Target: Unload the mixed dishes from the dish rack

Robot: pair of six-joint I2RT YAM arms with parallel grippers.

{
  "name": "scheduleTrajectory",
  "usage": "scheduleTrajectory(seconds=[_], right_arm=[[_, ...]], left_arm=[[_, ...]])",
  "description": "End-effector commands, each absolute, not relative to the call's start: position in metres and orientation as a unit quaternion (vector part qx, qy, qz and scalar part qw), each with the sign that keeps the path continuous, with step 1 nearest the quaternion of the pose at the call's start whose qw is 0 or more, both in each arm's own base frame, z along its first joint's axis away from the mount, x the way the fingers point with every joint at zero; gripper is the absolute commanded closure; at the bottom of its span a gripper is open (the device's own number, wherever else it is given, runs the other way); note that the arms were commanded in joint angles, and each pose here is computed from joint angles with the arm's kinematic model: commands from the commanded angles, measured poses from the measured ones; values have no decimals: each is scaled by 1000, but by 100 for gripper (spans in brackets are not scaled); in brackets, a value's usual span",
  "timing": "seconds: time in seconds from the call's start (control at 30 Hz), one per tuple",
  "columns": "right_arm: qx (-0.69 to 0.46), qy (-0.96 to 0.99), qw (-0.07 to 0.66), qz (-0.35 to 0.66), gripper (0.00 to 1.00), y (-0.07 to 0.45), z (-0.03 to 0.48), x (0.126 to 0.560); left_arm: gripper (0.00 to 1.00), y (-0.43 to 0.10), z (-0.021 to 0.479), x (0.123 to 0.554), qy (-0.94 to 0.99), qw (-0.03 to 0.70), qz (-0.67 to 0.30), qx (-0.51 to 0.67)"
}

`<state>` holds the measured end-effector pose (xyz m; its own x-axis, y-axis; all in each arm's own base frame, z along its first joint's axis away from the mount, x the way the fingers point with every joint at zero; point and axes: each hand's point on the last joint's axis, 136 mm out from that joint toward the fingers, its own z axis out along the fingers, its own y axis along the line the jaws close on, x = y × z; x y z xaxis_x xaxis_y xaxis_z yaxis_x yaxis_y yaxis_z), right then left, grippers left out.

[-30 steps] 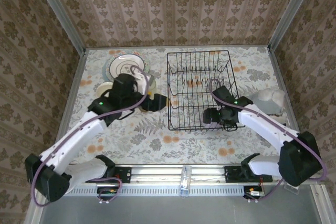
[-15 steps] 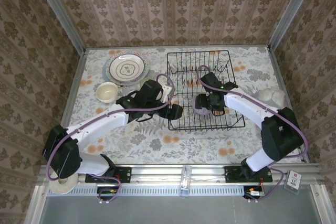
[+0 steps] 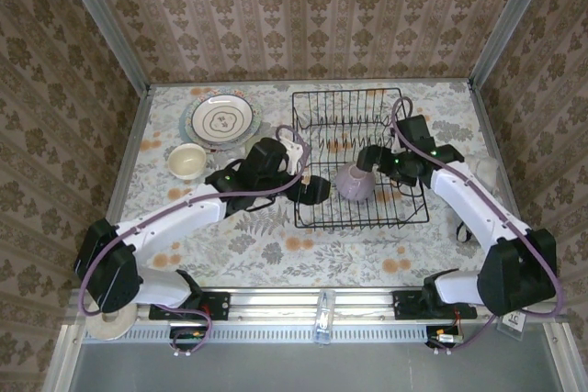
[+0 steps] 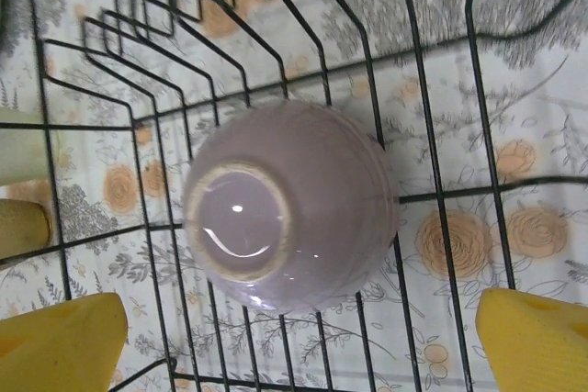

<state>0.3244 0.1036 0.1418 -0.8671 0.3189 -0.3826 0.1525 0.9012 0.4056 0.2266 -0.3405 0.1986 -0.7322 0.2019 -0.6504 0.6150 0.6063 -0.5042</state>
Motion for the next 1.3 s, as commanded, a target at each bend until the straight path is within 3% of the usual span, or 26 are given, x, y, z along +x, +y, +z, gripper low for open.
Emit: scheduleTrajectory(seconds=[0.0, 0.5, 0.73, 1.13, 1.27], right_arm=[[109, 940, 198, 255, 2, 127, 129, 324], [155, 937, 159, 268, 14, 117, 73, 330], [178, 936, 139, 269, 24, 111, 57, 322], [218, 924, 113, 293, 51, 104, 34, 312], [233, 920, 103, 299, 54, 102, 28, 310]], left_arm=[[0, -363, 212, 230, 837, 276, -411, 232], [8, -387, 173, 238, 865, 216, -403, 205], [8, -392, 163, 244, 875, 205, -392, 196], [5, -399, 135, 257, 898, 182, -360, 175], [5, -403, 127, 261, 902, 176, -357, 166]])
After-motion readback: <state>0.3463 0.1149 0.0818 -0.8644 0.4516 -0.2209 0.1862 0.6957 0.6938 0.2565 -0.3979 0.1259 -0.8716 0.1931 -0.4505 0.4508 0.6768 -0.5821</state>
